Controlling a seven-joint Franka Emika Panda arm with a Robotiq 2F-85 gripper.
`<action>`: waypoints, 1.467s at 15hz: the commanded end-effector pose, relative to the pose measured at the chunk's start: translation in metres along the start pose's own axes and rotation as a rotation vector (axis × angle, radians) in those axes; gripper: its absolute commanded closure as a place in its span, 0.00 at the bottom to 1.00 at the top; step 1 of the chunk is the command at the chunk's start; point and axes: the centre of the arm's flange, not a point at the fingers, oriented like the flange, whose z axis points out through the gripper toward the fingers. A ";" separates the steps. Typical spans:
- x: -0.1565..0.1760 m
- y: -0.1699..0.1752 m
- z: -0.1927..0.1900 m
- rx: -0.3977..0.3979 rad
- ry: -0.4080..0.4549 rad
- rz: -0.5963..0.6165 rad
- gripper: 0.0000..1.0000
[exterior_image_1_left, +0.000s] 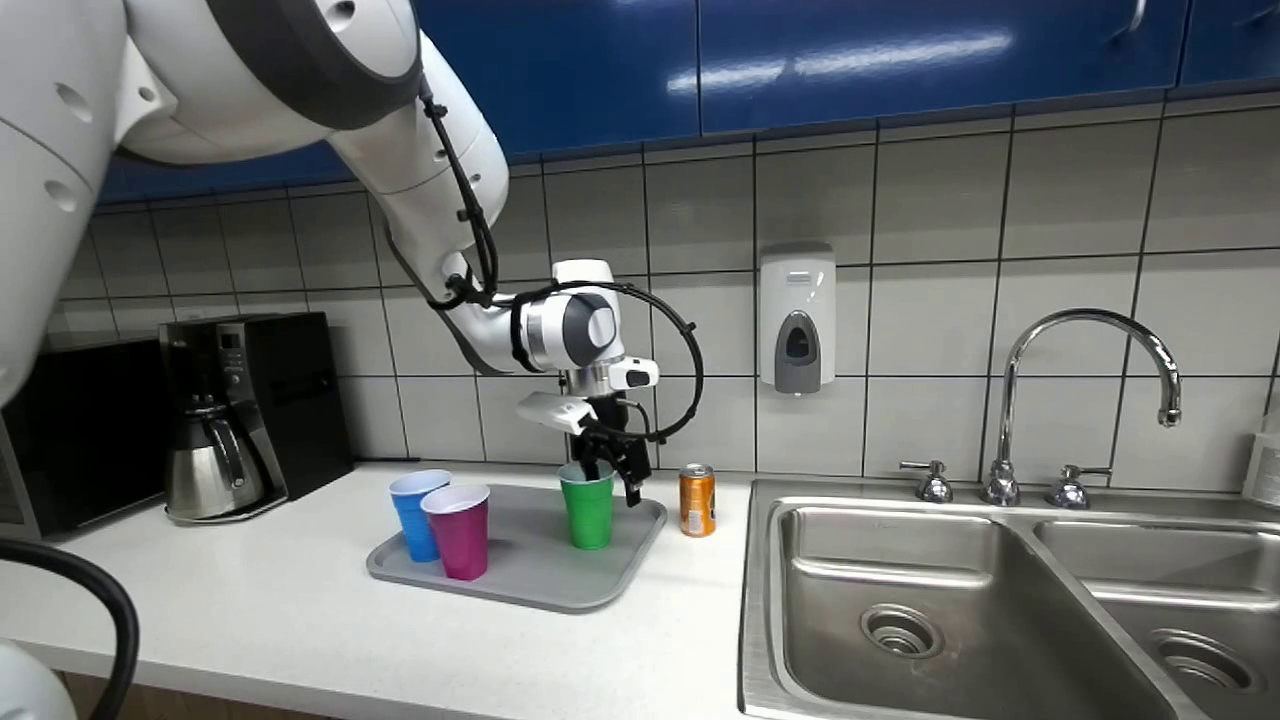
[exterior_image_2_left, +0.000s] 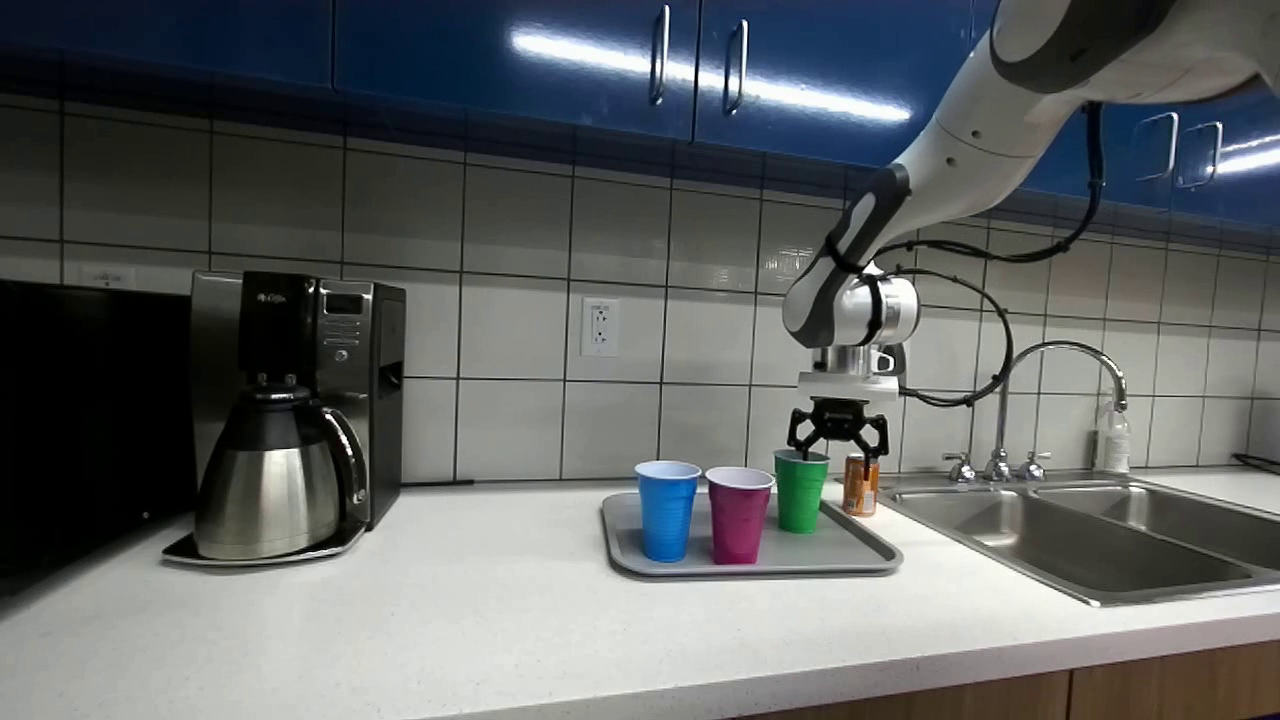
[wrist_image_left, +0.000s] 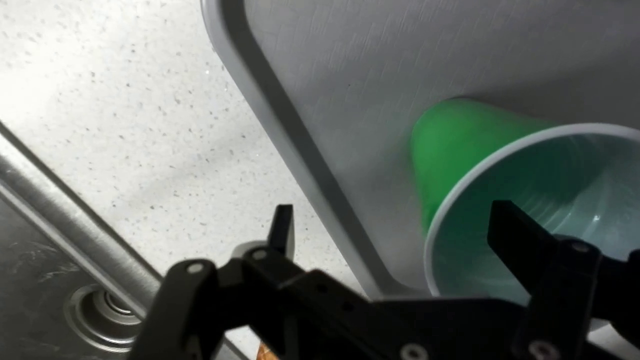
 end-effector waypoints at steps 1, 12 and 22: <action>0.012 -0.007 0.002 -0.018 -0.018 0.024 0.00; 0.016 -0.008 0.009 -0.024 -0.021 0.025 0.95; 0.012 -0.005 -0.019 0.017 0.024 0.026 0.99</action>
